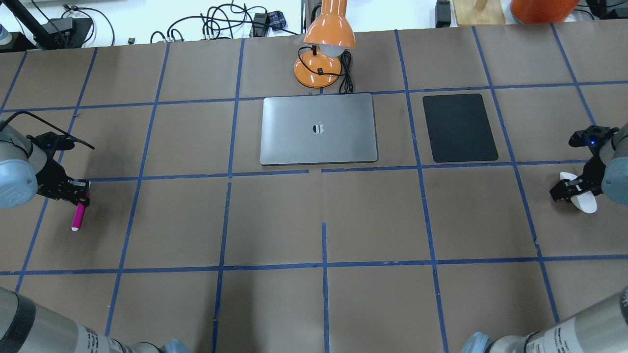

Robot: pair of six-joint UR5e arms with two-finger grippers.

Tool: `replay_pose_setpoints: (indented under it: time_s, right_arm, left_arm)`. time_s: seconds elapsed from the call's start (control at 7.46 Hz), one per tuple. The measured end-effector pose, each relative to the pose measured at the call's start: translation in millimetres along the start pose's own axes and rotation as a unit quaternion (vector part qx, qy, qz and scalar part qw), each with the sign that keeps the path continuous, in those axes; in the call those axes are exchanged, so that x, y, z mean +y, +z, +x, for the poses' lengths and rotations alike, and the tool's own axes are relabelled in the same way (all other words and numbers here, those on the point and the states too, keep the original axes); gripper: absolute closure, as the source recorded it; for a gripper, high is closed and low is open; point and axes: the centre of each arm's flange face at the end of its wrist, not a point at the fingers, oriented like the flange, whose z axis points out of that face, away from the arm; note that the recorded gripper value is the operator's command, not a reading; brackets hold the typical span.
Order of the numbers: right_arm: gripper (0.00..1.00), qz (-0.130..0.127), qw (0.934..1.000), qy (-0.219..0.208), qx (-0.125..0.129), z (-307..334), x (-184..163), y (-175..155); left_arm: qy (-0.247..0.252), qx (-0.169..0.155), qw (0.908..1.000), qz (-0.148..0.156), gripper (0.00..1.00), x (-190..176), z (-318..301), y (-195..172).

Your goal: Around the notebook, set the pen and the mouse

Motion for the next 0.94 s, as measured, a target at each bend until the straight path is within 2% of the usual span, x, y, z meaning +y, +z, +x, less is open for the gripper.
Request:
replay_pose_setpoints:
  time_s: [0.27,0.4,0.54,0.8,0.94]
  right_arm:
    - [0.56,0.008,1.0000,0.003,0.004,-4.7,3.1,-23.7]
    - [0.67,0.015,0.9999,0.005,0.002,-7.0,3.9,-32.0]
    - [0.73,0.018,0.9998,0.006,-0.002,-8.2,3.8,-33.9]
    - [0.95,0.017,0.9998,0.006,-0.006,-9.2,3.2,-31.2]
    - [0.95,0.019,0.9998,0.006,-0.006,-9.2,3.1,-32.5]
  left_arm:
    - [-0.017,-0.021,0.9996,-0.005,1.00,2.7,0.6,-13.9]
    - [-0.054,-0.023,0.9983,0.003,1.00,1.4,5.4,-23.2]
    - [-0.090,-0.022,0.9956,0.016,1.00,-2.0,14.4,-34.2]
    - [-0.151,-0.022,0.9875,0.041,1.00,-19.0,57.8,-57.0]
    - [-0.184,-0.021,0.9814,0.049,1.00,-29.7,93.7,-64.2]
